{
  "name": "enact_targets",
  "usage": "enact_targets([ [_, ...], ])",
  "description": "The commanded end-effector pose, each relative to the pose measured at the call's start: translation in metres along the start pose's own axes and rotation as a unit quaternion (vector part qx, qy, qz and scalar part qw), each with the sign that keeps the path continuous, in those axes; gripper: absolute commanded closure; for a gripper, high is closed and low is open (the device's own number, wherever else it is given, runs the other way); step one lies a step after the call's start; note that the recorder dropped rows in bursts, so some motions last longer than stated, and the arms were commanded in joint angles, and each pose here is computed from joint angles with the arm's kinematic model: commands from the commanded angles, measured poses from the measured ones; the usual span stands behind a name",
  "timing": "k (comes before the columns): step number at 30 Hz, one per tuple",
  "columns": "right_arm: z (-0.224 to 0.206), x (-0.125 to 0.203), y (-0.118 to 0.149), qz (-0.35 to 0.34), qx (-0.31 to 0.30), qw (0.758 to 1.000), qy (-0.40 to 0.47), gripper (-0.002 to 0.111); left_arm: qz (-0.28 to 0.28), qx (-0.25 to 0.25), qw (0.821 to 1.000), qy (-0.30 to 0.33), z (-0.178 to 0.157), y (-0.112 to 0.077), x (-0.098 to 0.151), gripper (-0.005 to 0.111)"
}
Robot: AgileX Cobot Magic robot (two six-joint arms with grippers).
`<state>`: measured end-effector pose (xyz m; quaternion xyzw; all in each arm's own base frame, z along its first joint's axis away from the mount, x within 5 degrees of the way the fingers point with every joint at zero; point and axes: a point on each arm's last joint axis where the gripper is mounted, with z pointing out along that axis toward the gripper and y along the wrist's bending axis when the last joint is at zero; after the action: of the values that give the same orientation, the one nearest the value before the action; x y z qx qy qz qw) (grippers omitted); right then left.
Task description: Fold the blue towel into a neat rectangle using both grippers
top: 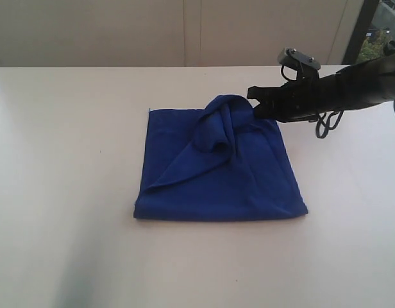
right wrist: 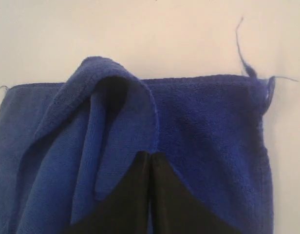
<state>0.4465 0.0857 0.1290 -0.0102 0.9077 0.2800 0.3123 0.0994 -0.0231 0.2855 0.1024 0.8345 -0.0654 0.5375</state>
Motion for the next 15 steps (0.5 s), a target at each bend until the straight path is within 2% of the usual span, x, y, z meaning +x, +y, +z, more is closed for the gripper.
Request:
enact_targets([
  [1, -0.004, -0.004, -0.004, -0.019, 0.016, 1.0, -0.005, 0.108, -0.004, 0.003, 1.0, 0.001, 0.0, -0.001, 0.002, 0.107],
  [7, -0.005, -0.004, -0.011, -0.059, 0.056, 0.997, -0.006, 0.108, -0.004, 0.003, 1.0, 0.001, 0.0, -0.001, 0.002, 0.107],
  [11, -0.006, -0.005, -0.009, -0.061, 0.051, 0.997, -0.005, 0.108, -0.004, 0.003, 1.0, 0.001, 0.0, -0.001, 0.002, 0.107],
  [15, -0.017, -0.01, 0.005, -0.077, 0.019, 0.997, -0.003, 0.108, -0.004, 0.003, 1.0, 0.001, 0.0, -0.001, 0.002, 0.107],
])
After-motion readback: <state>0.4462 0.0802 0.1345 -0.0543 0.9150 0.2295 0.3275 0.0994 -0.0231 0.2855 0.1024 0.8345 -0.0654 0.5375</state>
